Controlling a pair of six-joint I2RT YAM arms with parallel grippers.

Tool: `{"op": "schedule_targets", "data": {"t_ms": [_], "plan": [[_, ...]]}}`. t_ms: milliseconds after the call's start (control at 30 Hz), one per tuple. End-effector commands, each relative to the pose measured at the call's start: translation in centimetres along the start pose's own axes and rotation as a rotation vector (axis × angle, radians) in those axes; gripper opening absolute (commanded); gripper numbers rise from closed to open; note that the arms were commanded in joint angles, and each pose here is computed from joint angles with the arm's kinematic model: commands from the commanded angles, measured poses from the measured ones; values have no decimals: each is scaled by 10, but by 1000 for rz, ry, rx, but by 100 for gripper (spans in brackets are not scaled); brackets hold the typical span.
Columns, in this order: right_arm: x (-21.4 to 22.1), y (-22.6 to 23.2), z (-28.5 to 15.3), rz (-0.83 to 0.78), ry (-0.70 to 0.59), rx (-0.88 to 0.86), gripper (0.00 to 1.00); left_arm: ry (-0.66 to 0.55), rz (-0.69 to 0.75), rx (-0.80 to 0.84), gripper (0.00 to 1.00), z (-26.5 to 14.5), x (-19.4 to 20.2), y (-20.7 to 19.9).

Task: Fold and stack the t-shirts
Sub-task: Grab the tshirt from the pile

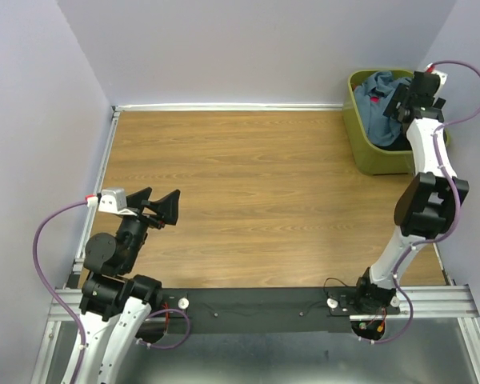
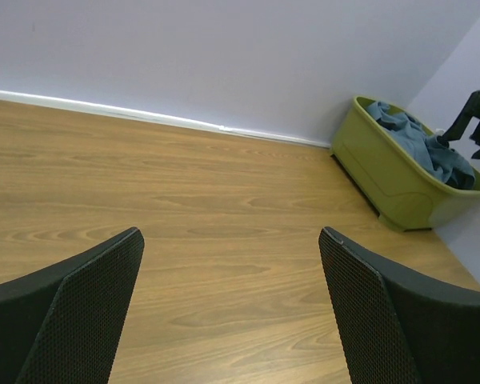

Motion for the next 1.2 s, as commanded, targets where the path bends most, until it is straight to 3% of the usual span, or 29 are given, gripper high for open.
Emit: {"op": "schedule_targets", "data": {"t_ms": [0, 67, 133, 167, 267, 333, 367, 433, 667, 833, 1033, 1167], "plan": [[14, 16, 30, 21, 43, -96, 95, -80, 5, -3, 98, -3, -14, 0], [20, 20, 37, 20, 60, -127, 95, -98, 4, 3, 98, -6, -17, -1], [27, 25, 43, 8, 77, -160, 84, -99, 3, 2, 97, -6, -17, -1], [27, 27, 42, 2, 75, -173, 71, -95, 3, -2, 97, -5, -16, 0], [22, 29, 36, -1, 65, -201, 44, -86, 5, -8, 97, -3, -15, 1], [8, 25, 21, 3, 28, -202, 15, -78, 8, -8, 97, -2, -13, 1], [4, 23, 16, 5, 17, -198, 15, -76, 7, -8, 96, -1, -12, 1], [-9, 17, 0, 6, -19, -187, 1, -75, 9, -9, 96, -1, -12, 1], [-61, 3, -69, -11, -182, -182, 1, -82, 12, 0, 96, -2, -13, 0], [-93, 25, -130, -37, -308, -258, 1, -73, 12, -2, 96, 0, -12, 1], [-92, 123, -213, -48, -373, -489, 1, -65, 11, -7, 96, 2, -10, 1], [-56, 210, -270, -37, -339, -668, 1, -68, 8, -6, 96, 4, -13, 0]]}}
Point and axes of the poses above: each gripper's point midway between its finger pads, its own z axis out along the fingers, its own y axis along the line the jaws close on, x = y × z, the point moved 2 cm from there along -z, back along the fingers, and after that the axes turned 6 degrees about -z, right-handed, at the moved point
